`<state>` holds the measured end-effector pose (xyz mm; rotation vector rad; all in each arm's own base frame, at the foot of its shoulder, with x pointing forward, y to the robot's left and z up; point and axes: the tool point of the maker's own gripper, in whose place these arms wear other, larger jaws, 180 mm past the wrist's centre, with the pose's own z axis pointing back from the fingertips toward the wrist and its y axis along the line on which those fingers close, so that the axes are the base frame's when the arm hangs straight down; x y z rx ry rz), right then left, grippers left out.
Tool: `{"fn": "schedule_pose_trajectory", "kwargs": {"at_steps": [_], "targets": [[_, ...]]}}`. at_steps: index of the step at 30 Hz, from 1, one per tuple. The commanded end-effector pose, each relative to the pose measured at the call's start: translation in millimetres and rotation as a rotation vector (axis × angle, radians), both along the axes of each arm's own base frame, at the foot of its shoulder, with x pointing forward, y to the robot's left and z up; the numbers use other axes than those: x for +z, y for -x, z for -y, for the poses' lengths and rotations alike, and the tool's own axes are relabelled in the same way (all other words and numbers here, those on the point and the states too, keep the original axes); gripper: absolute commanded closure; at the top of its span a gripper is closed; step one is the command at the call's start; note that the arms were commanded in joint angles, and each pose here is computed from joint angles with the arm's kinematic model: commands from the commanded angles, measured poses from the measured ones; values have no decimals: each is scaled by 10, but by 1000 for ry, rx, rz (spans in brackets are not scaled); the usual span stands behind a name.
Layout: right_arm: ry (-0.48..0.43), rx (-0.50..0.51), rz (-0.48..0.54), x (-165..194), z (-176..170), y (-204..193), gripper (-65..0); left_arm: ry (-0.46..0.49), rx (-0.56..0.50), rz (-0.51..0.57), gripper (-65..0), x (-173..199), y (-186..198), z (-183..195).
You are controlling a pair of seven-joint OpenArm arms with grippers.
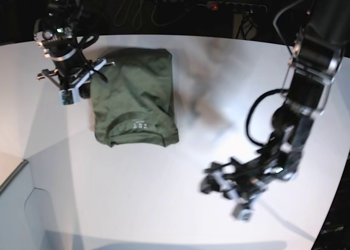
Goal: Layout the t-shirt on the table in an organized manner, then fold the t-shirt properly
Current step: 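Press and smooth the folded shirt's edges with the right gripper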
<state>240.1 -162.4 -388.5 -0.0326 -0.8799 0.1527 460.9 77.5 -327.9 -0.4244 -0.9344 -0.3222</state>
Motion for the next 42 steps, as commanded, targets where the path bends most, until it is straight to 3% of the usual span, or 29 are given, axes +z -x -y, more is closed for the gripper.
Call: {"fn": "schedule_pose_trajectory", "kwargs": {"at_steps": [1, 8, 14, 19, 28, 33, 42], "targets": [[-11, 10, 21, 24, -34, -32, 0, 32, 22, 39, -404, 149, 10, -123], [-61, 23, -63, -305, -157, 51, 0, 58, 263, -46, -404, -263, 875, -1082], [-98, 23, -124, -548, -224, 96, 0, 51, 366, -125, -404, -561, 1297, -1432], [-121, 24, -136, -647, -268, 97, 0, 44, 376, -167, -404, -699, 1468, -1458], [-73, 30, 111, 15, -183, -165, 0, 47, 371, -197, -404, -773, 1594, -1425], [-109, 122, 163, 179, -561, -339, 0, 43, 370, -235, -404, -887, 1748, -1403], [-209, 330, 126, 57, -1433, -370, 0, 33, 377, -299, -404, -1076, 2053, -1415]]}}
